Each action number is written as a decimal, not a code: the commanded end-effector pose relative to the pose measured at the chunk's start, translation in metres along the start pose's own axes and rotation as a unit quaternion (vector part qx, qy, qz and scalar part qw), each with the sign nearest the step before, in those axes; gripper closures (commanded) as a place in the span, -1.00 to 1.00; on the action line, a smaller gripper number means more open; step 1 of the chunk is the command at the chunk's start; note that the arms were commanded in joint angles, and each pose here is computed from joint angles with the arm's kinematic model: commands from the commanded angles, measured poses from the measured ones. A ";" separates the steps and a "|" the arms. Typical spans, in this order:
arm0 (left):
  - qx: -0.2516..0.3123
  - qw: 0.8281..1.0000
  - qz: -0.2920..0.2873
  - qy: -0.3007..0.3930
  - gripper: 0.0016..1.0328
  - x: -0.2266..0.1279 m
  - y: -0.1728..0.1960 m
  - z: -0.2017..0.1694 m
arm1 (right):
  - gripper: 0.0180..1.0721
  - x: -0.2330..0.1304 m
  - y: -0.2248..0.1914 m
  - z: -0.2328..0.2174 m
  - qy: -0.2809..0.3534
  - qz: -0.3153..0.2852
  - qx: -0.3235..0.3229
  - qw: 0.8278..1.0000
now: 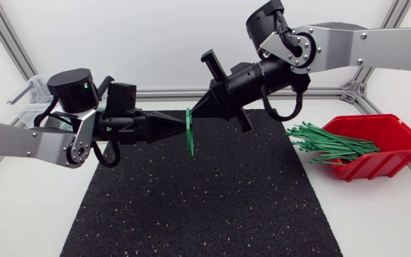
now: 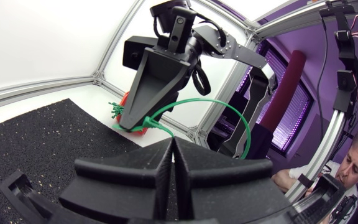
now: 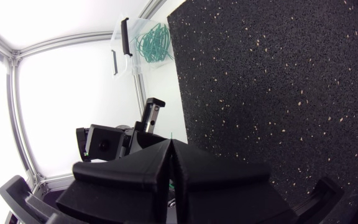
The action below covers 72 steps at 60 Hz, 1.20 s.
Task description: Take a green cable tie from the red box, thread the tail through the head to close it, then place it in the transparent bin on the left.
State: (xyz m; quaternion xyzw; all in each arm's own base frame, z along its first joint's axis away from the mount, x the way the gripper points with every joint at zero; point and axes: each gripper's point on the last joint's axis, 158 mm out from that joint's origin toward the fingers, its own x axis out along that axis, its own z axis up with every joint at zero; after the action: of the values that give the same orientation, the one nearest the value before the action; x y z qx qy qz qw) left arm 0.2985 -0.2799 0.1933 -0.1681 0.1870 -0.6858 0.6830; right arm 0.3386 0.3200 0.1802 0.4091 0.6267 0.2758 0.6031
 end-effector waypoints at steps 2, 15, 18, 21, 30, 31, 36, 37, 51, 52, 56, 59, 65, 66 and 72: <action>0.026 0.999 -0.019 0.001 0.94 0.003 -0.023 0.005 | 0.89 0.009 -0.020 0.017 0.001 -0.018 0.011 1.000; 0.033 0.999 -0.026 0.002 0.94 0.004 -0.034 0.007 | 0.89 0.018 -0.039 0.040 -0.007 -0.032 0.023 0.999; 0.033 0.999 -0.025 0.002 0.94 0.004 -0.034 0.006 | 0.89 0.019 -0.039 0.042 -0.007 -0.032 0.024 0.999; 0.033 0.999 -0.025 0.001 0.94 0.003 -0.034 0.006 | 0.89 0.021 -0.043 0.045 -0.009 -0.037 0.026 0.999; 0.035 0.999 -0.024 0.000 0.94 0.003 -0.034 0.008 | 0.89 0.023 -0.047 0.046 -0.010 -0.040 0.025 0.999; 0.035 0.999 -0.024 0.000 0.94 0.003 -0.034 0.008 | 0.89 0.022 -0.045 0.045 -0.010 -0.040 0.024 0.999; 0.035 0.999 -0.022 -0.001 0.93 0.002 -0.031 0.009 | 0.89 0.019 -0.038 0.036 -0.015 -0.039 0.009 0.999; 0.034 0.999 -0.021 -0.001 0.94 0.002 -0.030 0.009 | 0.88 0.018 -0.037 0.034 -0.017 -0.039 0.005 0.999; 0.032 0.999 -0.007 -0.008 0.94 -0.004 -0.016 0.018 | -0.05 0.008 -0.022 0.020 -0.055 -0.048 -0.050 0.996; 0.029 1.000 -0.006 -0.009 0.93 -0.005 -0.014 0.019 | -0.08 0.007 -0.022 0.021 -0.059 -0.050 -0.051 0.996; 0.024 1.000 -0.001 -0.010 0.93 -0.005 -0.010 0.021 | -0.18 0.002 -0.026 0.025 -0.077 -0.067 -0.059 0.993; 0.021 1.000 0.003 -0.012 0.93 -0.006 -0.008 0.023 | -0.32 -0.003 -0.029 0.027 -0.086 -0.076 -0.068 0.991; 0.013 1.000 0.013 -0.015 0.93 -0.006 -0.002 0.028 | -0.40 -0.015 -0.045 0.042 -0.129 -0.119 -0.084 0.981; 0.013 1.000 0.014 -0.015 0.93 -0.007 -0.001 0.029 | -0.44 -0.016 -0.048 0.044 -0.134 -0.126 -0.088 0.979; 0.009 1.000 0.022 -0.018 0.93 -0.007 0.002 0.033 | -0.44 -0.027 -0.066 0.055 -0.170 -0.181 -0.118 0.961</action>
State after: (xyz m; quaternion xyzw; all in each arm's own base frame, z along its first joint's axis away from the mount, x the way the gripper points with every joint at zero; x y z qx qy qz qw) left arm 0.3075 -0.2749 0.2142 -0.1666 0.1743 -0.6733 0.6990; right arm 0.3836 0.2690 0.1409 0.2922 0.5452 0.1711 0.7669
